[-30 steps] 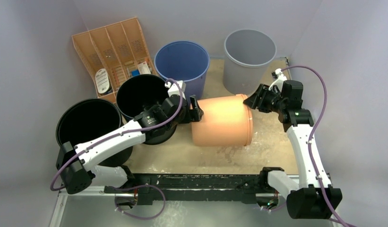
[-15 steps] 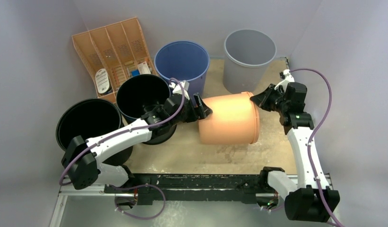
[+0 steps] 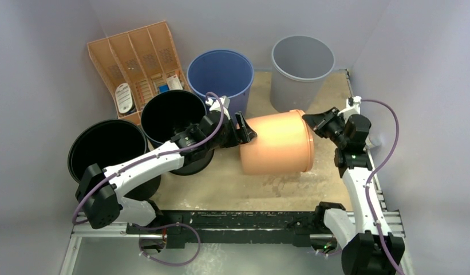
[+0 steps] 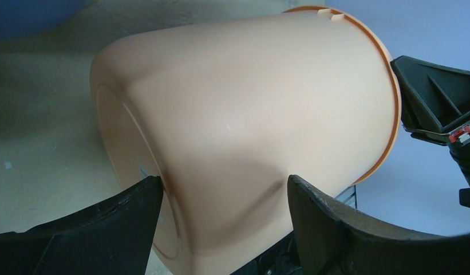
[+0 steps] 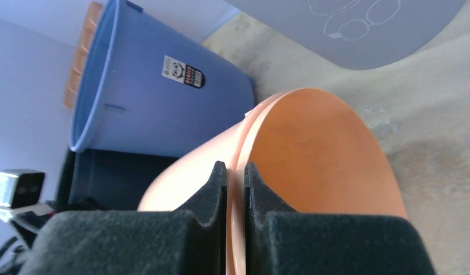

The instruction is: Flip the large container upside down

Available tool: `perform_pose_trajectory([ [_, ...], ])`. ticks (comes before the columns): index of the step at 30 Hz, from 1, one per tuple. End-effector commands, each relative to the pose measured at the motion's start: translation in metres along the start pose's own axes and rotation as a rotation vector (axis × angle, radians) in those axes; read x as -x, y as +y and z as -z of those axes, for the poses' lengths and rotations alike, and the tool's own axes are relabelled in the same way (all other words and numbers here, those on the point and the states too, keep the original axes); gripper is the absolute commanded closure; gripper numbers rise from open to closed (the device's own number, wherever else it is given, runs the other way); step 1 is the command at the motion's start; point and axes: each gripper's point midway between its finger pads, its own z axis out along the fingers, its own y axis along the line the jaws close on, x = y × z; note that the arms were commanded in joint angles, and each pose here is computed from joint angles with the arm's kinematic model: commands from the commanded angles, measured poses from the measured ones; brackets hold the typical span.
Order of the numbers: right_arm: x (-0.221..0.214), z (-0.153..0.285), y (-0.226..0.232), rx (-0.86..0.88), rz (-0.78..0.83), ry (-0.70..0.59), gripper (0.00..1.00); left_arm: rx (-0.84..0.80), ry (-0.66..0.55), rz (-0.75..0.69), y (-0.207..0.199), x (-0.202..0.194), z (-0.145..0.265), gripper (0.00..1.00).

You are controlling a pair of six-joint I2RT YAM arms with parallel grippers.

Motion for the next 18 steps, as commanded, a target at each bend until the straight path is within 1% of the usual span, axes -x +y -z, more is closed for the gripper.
perform_pose_trajectory([
  [1,-0.078,0.01,0.007,0.109,-0.223,0.264,1.0,-0.478,-0.142,0.033,-0.139,0.061,0.058,0.24],
  [6,-0.077,0.016,0.009,0.12,-0.287,0.211,1.0,-0.519,-0.168,0.037,-0.152,0.072,0.074,0.24],
  [11,-0.069,0.02,0.016,0.12,-0.269,0.2,1.0,-0.547,-0.2,0.04,-0.16,0.082,0.089,0.24],
  [12,-0.067,0.021,0.018,0.117,-0.26,0.194,0.98,-0.553,-0.206,0.039,-0.161,0.084,0.091,0.24],
  [15,-0.059,0.021,0.021,0.116,-0.219,0.179,0.76,-0.576,-0.244,0.042,-0.167,0.093,0.103,0.24],
  [18,-0.058,0.022,0.014,0.062,-0.169,0.186,0.62,-0.584,-0.266,0.04,-0.17,0.099,0.109,0.24],
])
